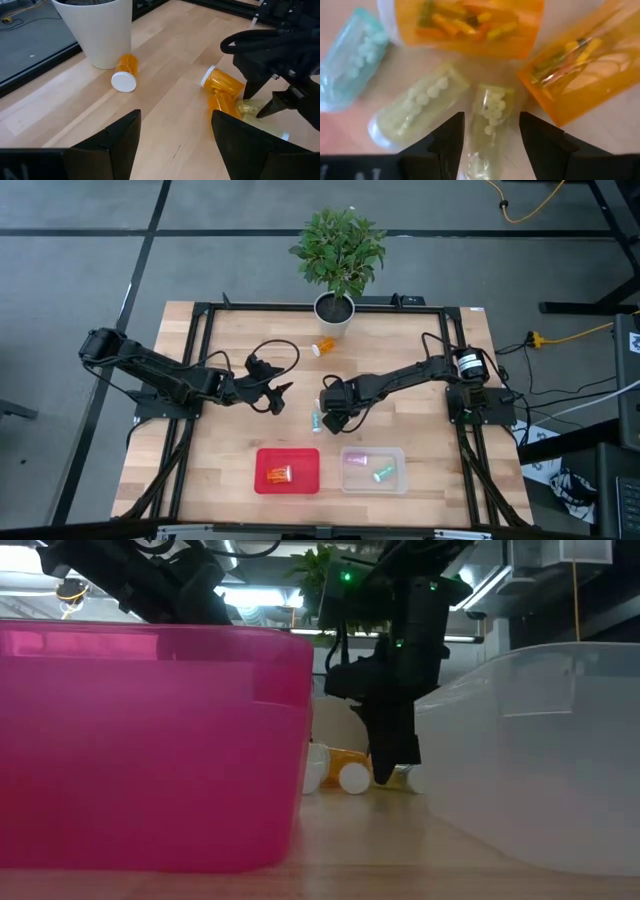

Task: Pick and place medicine bottles into bin by pill shape (circle, oval)
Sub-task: Put the right small yellow pill bottle into the transparent bin

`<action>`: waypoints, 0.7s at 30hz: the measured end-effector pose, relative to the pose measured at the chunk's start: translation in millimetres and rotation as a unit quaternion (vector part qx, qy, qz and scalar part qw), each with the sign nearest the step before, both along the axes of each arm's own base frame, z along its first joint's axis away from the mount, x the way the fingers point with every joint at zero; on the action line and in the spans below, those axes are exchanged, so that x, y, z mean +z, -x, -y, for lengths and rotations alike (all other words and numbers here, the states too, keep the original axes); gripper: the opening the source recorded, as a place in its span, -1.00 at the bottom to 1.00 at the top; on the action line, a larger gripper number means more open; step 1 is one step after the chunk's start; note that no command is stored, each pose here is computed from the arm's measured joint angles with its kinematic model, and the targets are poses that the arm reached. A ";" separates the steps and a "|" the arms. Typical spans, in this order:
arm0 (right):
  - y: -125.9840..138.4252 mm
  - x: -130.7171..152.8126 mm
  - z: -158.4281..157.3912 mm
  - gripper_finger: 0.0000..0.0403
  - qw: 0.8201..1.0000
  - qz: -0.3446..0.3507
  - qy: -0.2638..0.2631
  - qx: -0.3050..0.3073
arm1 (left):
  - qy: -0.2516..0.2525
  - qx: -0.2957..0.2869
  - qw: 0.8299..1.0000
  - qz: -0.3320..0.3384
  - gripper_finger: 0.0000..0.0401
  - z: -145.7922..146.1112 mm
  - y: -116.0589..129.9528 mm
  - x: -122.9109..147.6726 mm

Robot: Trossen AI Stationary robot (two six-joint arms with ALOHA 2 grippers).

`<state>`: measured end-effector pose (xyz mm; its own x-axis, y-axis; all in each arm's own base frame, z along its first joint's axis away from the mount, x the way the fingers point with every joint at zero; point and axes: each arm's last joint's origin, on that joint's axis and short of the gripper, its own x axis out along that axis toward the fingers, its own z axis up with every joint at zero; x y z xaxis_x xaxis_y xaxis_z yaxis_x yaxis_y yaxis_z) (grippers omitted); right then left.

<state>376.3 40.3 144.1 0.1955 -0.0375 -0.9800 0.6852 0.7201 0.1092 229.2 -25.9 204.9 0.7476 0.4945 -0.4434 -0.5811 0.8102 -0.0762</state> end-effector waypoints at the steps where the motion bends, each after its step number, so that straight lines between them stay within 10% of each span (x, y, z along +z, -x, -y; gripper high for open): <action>1: -0.2 0.0 -0.2 -0.04 1.000 0.001 -0.002 0.009 | 0.000 0.000 1.000 0.000 0.18 0.0 0.0 0.0; 21: 4.1 10.0 12.6 -0.52 0.997 -0.056 0.002 0.057 | 0.000 0.000 1.000 0.000 0.18 0.0 -0.1 0.1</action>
